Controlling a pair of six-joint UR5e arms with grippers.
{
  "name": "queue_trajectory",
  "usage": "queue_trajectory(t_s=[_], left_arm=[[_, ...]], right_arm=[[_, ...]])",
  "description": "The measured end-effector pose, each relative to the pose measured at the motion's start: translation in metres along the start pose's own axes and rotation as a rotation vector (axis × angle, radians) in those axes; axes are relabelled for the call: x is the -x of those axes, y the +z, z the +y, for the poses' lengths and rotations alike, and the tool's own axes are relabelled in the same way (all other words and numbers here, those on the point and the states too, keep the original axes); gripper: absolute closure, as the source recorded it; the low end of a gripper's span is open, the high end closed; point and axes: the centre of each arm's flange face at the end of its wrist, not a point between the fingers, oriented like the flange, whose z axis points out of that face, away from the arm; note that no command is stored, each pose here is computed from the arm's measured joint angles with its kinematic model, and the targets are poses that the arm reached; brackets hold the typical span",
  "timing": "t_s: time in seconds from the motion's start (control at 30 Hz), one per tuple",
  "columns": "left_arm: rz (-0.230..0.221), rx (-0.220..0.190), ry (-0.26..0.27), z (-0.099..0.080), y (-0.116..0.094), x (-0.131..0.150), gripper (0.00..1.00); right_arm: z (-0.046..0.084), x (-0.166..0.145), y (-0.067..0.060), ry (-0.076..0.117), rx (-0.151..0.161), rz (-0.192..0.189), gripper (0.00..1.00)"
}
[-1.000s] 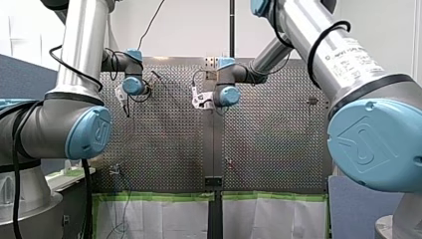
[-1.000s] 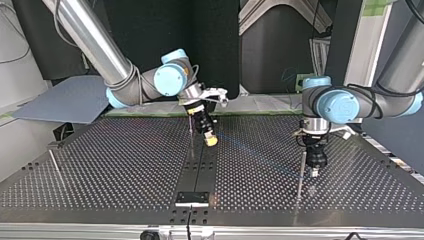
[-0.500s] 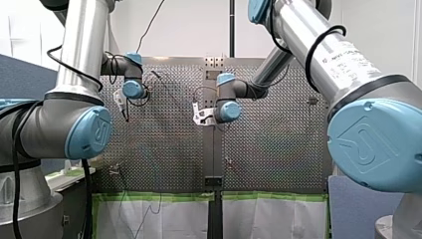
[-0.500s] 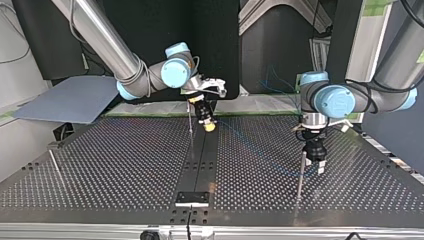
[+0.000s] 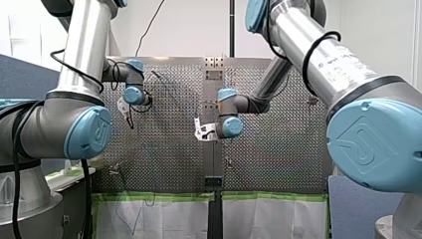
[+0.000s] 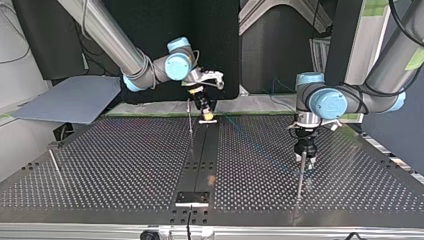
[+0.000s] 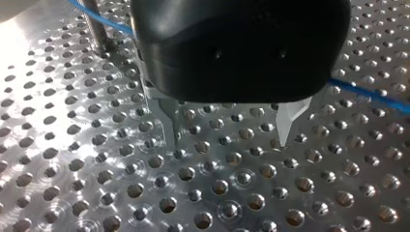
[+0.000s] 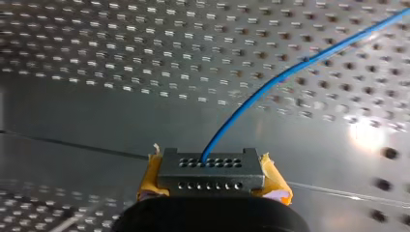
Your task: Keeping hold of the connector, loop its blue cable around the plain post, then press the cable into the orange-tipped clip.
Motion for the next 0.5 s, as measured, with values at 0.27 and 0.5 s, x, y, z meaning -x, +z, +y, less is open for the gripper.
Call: queue_trajectory(t_s=[0.27, 0.5], left_arm=[[0.002, 0.000, -0.018, 0.001, 0.001, -0.001, 0.02], [0.001, 0.004, -0.033, 0.004, 0.001, 0.000, 0.02]], right_arm=[[-0.003, 0.048, 0.006, 0.001, 0.016, -0.058, 1.00], [-0.002, 0.098, 0.010, 0.001, 0.058, -0.108, 1.00]])
